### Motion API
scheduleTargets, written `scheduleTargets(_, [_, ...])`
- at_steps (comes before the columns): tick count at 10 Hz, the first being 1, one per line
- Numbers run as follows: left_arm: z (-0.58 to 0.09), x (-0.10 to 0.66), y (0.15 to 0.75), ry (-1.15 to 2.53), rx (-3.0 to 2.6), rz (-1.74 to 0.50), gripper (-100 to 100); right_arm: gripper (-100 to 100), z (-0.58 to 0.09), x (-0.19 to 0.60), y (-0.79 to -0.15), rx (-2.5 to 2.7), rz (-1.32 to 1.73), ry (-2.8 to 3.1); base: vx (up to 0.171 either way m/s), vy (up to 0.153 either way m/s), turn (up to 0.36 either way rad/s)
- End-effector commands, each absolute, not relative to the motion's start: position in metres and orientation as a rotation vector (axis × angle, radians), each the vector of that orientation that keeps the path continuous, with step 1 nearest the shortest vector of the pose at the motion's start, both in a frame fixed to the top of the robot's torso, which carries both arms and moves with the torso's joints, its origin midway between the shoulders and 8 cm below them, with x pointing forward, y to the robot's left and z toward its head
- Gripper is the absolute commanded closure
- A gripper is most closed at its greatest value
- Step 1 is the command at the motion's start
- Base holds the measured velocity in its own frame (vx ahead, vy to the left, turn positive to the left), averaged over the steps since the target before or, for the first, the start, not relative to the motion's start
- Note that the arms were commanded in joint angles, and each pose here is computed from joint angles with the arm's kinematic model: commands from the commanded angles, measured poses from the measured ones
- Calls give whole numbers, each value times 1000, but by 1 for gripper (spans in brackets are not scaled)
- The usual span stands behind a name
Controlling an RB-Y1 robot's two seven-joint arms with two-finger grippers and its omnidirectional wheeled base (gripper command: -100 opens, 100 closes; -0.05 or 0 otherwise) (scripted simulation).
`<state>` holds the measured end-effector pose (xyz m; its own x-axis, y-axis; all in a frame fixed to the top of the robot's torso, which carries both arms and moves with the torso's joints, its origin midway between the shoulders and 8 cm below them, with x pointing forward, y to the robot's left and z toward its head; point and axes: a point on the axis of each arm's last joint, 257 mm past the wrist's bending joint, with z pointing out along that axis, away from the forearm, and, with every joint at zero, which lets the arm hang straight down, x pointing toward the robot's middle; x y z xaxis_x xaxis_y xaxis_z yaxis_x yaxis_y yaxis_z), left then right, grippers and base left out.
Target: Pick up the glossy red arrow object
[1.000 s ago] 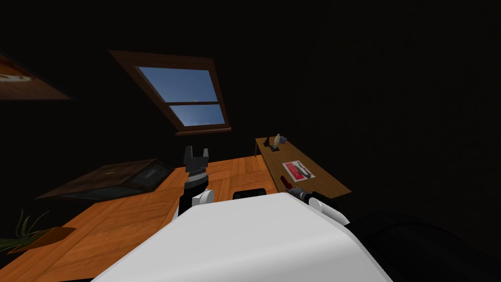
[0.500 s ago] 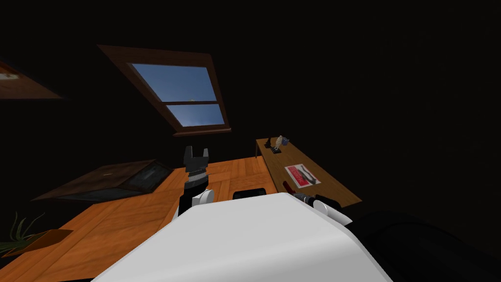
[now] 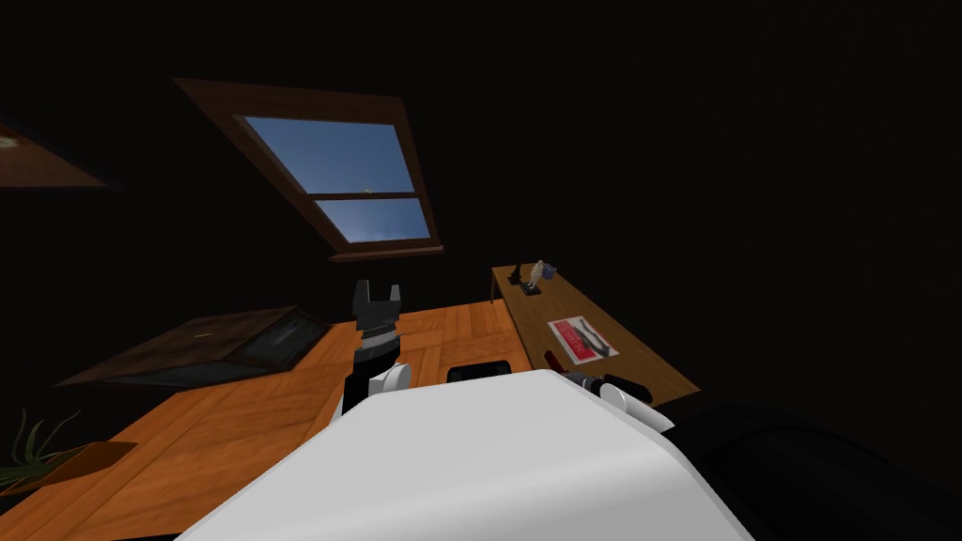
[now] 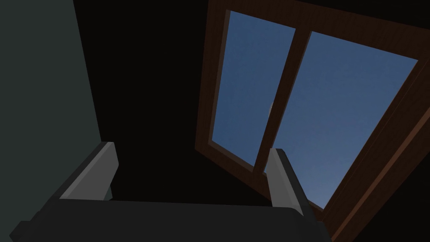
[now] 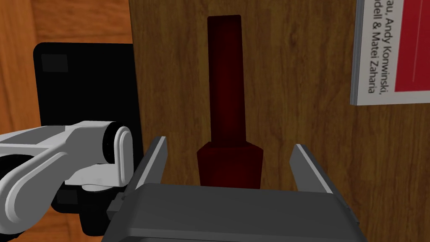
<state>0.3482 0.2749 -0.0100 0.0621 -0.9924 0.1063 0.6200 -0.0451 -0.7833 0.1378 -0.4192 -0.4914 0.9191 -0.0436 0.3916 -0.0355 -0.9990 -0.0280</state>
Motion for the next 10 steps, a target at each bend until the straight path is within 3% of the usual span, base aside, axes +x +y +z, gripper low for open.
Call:
scheduleTargets(1, [-10,348,275,604,-803,-1442,0,-100,-501,140,-415,-3058,-627,59,20,-23,-4])
scheduleTargets(2, [-10,348,275,604,-803,-1442,0,-100,-497,140,-417,-3058,-627,61,10,-10,2])
scheduleTargets(3, [-10,348,275,604,-803,-1442,0,100,-497,140,-417,-3058,-628,59,0,0,0])
scheduleTargets(7, [-10,348,275,604,-803,-1442,0,100,-497,141,-416,-3057,-628,55,0,0,0])
scheduleTargets(8, [-10,348,275,604,-803,-1442,0,0,-497,141,-416,-3057,-628,56,0,0,0])
scheduleTargets(9, [-10,348,275,604,-803,-1442,0,100,-490,139,-419,-3058,-627,61,-13,11,0])
scheduleTargets(10, [-10,348,275,604,-803,-1442,0,100,-485,138,-420,-3059,-626,61,-20,17,-1])
